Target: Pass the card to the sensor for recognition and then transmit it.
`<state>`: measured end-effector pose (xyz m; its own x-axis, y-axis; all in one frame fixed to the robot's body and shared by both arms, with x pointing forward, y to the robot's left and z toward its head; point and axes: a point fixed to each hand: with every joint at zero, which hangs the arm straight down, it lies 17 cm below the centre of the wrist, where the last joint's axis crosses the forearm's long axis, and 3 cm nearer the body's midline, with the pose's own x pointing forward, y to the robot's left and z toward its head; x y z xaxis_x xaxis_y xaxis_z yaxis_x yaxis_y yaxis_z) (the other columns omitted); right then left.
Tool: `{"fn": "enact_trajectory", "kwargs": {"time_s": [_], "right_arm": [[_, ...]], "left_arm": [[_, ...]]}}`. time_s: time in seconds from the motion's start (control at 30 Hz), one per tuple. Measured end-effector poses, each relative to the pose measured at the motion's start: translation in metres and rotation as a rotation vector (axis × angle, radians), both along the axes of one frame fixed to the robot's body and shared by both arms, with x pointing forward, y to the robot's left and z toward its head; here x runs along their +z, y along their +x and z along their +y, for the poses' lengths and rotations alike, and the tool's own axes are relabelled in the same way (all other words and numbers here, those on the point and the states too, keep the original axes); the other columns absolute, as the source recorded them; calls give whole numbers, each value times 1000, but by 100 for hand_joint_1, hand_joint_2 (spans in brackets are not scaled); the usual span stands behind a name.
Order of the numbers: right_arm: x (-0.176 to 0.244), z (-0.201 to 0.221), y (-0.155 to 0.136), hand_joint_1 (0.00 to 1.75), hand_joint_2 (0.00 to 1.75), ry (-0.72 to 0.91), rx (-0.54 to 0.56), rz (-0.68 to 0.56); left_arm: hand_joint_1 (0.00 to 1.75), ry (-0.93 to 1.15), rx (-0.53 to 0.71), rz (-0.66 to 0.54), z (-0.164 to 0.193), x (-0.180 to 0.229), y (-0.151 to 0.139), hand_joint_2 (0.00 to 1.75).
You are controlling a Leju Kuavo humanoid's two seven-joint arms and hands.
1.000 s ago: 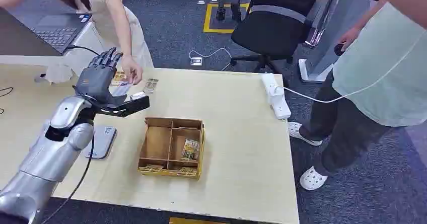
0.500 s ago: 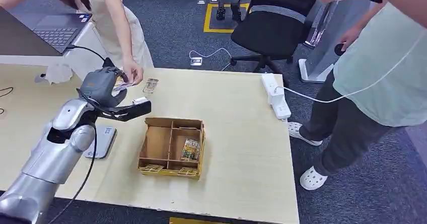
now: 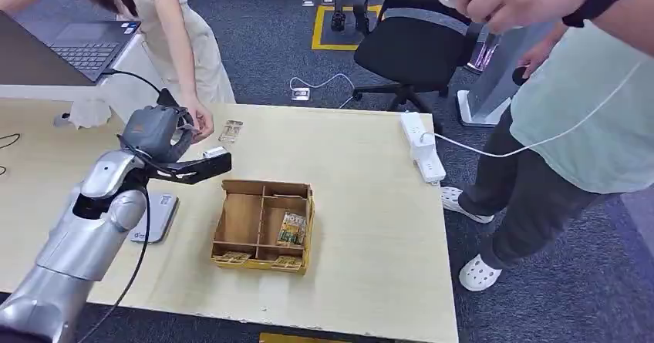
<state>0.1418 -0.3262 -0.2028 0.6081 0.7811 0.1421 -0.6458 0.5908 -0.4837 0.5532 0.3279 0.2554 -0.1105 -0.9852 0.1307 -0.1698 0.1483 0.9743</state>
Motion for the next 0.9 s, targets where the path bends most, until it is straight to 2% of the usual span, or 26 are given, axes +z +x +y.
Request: {"fn": "enact_trajectory", "kwargs": {"time_s": [0.27, 0.7, 0.9], "right_arm": [[3, 1, 3, 0, 0, -4, 30, 4], [7, 1, 7, 0, 0, 5, 5, -1], [9, 2, 7, 0, 0, 4, 22, 1]], "left_arm": [[175, 61, 36, 24, 10, -12, -2, 175], [175, 97, 94, 67, 33, -35, -12, 175], [175, 124, 148, 113, 53, -56, -21, 175]]}}
